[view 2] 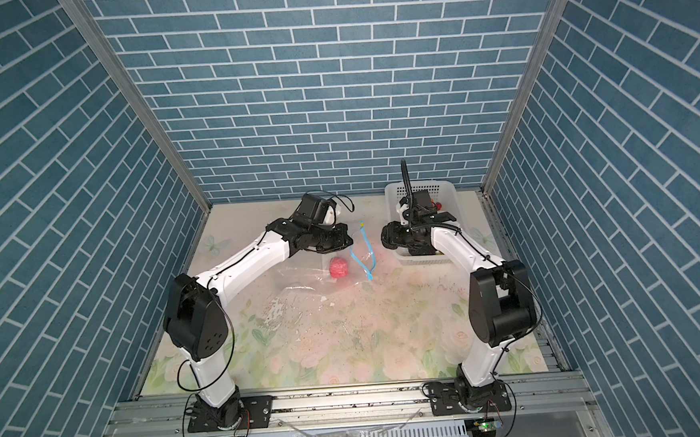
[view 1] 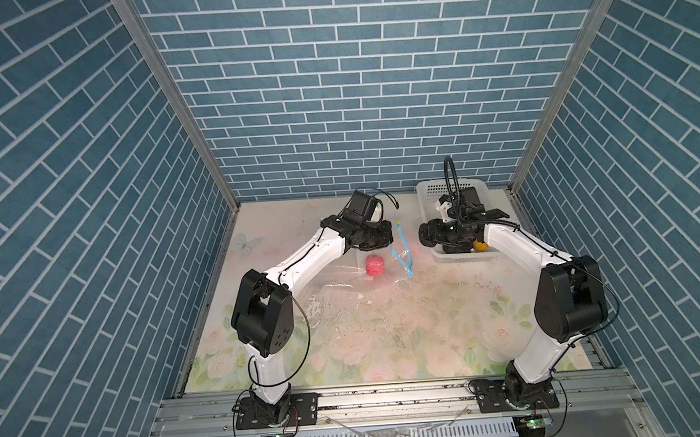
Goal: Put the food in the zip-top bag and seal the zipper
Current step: 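Lift the black avocado with the right gripper and carry it to the bag mouth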
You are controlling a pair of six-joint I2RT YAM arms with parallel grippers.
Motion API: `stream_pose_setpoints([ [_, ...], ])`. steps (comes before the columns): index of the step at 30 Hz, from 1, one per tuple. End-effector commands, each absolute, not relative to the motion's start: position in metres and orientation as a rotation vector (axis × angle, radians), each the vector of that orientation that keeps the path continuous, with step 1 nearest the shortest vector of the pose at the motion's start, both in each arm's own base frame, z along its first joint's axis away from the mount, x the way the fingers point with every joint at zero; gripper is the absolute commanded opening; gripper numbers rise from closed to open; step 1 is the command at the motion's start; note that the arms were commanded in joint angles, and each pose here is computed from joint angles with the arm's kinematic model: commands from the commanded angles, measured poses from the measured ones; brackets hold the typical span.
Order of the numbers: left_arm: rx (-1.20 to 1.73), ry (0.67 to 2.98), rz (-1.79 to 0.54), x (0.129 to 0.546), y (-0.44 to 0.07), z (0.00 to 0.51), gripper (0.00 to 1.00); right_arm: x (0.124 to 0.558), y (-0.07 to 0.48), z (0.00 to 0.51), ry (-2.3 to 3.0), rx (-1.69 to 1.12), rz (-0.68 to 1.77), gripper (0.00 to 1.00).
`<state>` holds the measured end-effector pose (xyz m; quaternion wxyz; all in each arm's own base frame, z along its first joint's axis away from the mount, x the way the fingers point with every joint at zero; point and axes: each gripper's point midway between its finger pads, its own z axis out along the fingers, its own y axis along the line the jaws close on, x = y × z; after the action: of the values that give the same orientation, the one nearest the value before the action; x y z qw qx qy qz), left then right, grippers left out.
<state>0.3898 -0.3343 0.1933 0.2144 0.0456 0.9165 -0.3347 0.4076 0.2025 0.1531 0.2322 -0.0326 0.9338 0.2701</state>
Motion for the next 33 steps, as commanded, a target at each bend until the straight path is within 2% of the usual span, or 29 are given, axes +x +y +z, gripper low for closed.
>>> stream_pose_setpoints([
  [1, 0.151, 2.495, -0.94, 0.385, -0.335, 0.216, 0.01, 0.404, 0.215, 0.158, 2.534, -0.093, 0.799, 0.44],
  [21, 0.157, 2.479, -0.948, 0.385, -0.335, 0.224, 0.01, 0.382, 0.259, 0.149, 2.562, -0.205, 0.914, 0.43],
  [33, 0.156, 2.462, -0.949, 0.384, -0.334, 0.231, 0.01, 0.378, 0.268, 0.14, 2.586, -0.223, 0.929, 0.44],
])
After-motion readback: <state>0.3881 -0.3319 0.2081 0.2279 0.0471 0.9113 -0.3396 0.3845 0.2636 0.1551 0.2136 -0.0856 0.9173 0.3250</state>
